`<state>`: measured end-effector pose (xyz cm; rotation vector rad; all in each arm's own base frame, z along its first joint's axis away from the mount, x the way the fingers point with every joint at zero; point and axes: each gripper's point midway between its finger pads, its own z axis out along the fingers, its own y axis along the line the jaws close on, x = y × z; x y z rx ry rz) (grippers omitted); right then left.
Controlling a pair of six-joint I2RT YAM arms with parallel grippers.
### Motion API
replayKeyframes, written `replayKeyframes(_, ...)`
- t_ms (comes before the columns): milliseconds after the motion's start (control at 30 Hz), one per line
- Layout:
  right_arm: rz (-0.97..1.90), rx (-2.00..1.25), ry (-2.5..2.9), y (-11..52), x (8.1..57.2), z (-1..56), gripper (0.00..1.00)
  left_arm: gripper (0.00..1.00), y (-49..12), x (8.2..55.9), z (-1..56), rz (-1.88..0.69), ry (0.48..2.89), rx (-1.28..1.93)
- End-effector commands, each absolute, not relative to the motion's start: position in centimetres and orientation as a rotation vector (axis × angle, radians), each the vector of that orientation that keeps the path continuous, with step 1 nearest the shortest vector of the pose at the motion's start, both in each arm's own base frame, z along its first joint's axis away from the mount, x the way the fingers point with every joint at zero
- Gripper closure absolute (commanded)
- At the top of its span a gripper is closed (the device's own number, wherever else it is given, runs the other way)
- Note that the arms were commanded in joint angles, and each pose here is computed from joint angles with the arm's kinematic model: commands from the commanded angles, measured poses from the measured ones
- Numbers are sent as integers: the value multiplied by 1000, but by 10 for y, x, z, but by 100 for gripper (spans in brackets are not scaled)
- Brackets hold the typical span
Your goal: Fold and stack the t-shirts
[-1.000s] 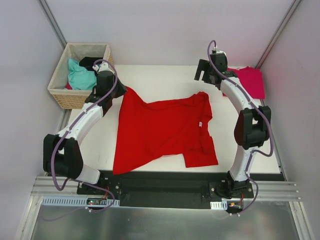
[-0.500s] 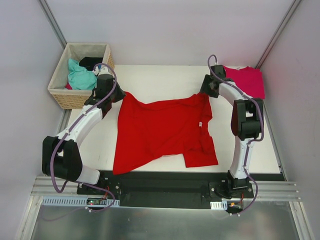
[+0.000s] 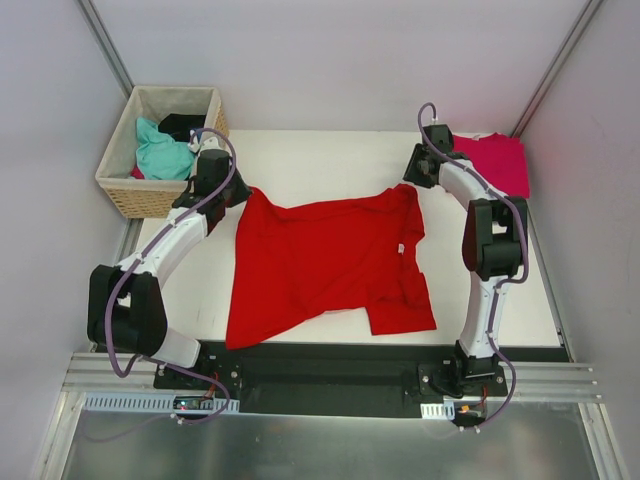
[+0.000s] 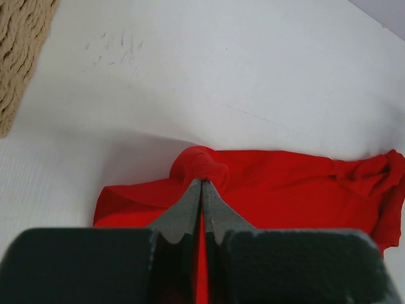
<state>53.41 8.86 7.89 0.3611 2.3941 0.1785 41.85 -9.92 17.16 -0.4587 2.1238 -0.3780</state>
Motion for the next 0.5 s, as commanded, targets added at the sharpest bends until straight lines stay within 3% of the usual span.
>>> replayKeyframes(0,197,382,2363,90,545,87,61,100,-99,429,188,-376,2077,-459)
replayKeyframes(467,203,423,2400,86,539,69,59,100,-98,431,176,-365,2103,-476)
